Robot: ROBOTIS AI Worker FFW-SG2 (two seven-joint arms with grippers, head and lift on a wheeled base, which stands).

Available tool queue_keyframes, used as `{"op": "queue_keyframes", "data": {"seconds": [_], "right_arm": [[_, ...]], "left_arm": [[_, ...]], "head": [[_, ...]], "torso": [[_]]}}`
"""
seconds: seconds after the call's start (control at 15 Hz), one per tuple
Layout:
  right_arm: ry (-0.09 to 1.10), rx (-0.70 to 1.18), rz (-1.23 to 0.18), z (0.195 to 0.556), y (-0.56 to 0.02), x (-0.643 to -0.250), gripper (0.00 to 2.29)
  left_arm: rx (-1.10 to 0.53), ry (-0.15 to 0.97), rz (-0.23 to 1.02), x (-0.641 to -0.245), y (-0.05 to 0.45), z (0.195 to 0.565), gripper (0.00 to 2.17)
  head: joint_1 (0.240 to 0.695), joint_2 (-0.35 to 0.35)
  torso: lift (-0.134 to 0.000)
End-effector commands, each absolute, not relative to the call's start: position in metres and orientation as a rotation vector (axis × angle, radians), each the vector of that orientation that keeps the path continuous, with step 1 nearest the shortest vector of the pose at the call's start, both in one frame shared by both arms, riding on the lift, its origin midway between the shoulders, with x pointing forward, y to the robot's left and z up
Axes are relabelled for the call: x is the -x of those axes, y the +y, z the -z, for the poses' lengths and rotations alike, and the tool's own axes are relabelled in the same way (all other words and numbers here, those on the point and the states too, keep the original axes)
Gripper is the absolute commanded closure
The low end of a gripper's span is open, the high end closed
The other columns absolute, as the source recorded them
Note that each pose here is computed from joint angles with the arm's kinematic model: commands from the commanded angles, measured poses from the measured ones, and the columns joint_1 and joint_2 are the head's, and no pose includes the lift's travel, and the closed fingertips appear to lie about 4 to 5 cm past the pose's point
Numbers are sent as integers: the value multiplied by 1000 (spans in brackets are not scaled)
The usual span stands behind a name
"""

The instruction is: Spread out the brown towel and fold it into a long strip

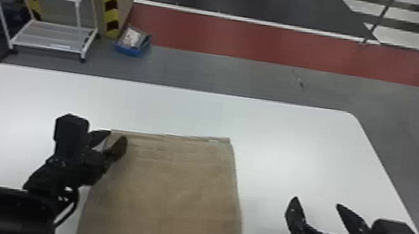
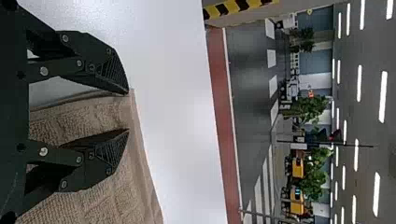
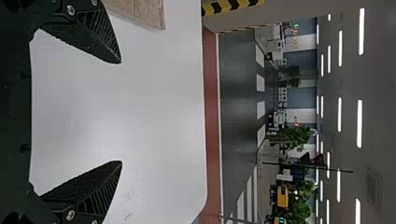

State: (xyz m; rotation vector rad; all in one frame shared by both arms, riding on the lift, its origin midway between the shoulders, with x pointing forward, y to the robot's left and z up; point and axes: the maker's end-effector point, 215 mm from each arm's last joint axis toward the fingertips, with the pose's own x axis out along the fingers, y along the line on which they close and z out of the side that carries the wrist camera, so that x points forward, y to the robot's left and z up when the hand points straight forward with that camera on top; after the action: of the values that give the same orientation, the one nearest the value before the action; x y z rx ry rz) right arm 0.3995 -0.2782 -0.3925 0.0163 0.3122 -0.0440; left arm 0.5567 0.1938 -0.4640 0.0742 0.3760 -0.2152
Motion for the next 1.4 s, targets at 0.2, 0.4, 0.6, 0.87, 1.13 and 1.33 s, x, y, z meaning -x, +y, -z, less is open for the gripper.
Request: {"op": "queue_keyframes", "data": {"seconds": [0.2, 0.4, 0.6, 0.87, 1.13, 1.33], "right_arm": [[317, -19, 45, 394, -278, -399, 113], [319, -19, 45, 395, -278, -399, 113], [324, -20, 43, 396, -277, -399, 113], [324, -20, 45, 397, -278, -399, 113], [321, -21, 42, 396, -276, -400, 113], [316, -20, 43, 393, -277, -399, 113]], "left_arm": [[-74, 359, 227, -556, 188, 461, 707], [-74, 358, 226, -555, 189, 461, 994], [-81, 318, 219, -555, 191, 452, 994], [-84, 272, 242, -540, 180, 428, 994], [-69, 211, 411, -498, 96, 363, 994], [-31, 242, 609, -463, 22, 341, 994]], "head": [[695, -100], [695, -104], [695, -102], [695, -100], [695, -146], [695, -220]], "torso": [[-123], [-123], [-123], [-123], [-123], [-123]]}}
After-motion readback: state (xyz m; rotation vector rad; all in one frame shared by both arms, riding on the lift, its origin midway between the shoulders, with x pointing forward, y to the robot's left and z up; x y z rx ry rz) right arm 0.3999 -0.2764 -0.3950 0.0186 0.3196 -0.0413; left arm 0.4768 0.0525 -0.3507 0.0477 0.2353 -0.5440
